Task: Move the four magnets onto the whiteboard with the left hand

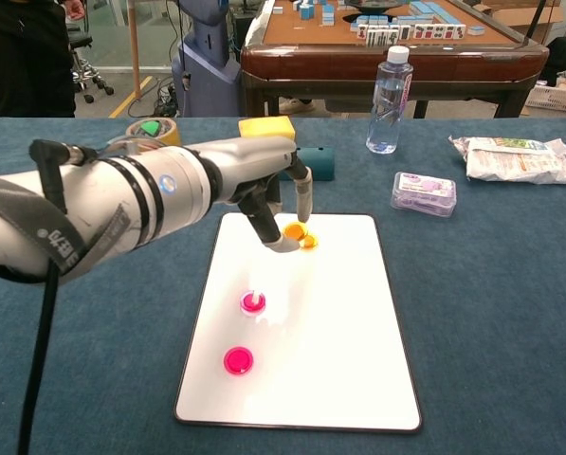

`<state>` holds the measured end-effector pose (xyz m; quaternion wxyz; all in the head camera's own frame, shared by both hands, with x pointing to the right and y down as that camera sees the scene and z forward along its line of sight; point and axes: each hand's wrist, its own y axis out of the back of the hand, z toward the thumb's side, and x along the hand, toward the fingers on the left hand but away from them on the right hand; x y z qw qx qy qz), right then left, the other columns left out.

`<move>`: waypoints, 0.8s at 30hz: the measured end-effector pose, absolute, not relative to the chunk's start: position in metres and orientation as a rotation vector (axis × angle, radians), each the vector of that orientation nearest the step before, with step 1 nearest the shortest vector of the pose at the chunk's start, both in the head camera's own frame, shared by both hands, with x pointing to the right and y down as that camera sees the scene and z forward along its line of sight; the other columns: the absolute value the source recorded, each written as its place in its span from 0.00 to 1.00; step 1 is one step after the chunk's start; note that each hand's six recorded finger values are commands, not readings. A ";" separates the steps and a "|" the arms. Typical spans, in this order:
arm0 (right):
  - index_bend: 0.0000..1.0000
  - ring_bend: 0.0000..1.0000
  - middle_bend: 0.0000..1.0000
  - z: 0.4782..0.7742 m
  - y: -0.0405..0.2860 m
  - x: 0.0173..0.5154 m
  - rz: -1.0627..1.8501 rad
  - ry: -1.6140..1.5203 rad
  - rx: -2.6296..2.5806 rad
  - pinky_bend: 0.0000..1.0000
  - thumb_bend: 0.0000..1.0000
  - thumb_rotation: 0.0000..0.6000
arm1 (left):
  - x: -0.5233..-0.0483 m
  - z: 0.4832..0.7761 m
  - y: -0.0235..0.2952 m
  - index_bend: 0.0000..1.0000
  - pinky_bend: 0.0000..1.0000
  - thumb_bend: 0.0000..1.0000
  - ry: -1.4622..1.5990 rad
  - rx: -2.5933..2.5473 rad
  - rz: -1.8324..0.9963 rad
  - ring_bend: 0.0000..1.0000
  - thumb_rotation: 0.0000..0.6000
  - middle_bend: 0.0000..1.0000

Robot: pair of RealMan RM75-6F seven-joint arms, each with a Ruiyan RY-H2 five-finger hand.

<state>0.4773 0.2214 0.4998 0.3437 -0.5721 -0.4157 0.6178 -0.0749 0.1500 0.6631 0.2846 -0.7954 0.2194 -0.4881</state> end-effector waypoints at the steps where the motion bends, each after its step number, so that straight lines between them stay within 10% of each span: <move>1: 0.29 0.37 0.32 0.500 0.222 0.477 1.606 -1.079 -1.487 0.60 0.13 1.00 | -0.075 0.664 0.150 0.61 1.00 0.32 0.586 -2.125 -1.307 1.00 1.00 1.00; 24: 0.29 0.37 0.32 0.502 0.221 0.476 1.610 -1.071 -1.490 0.60 0.13 1.00 | -0.078 0.667 0.151 0.47 1.00 0.30 0.567 -2.098 -1.317 1.00 1.00 1.00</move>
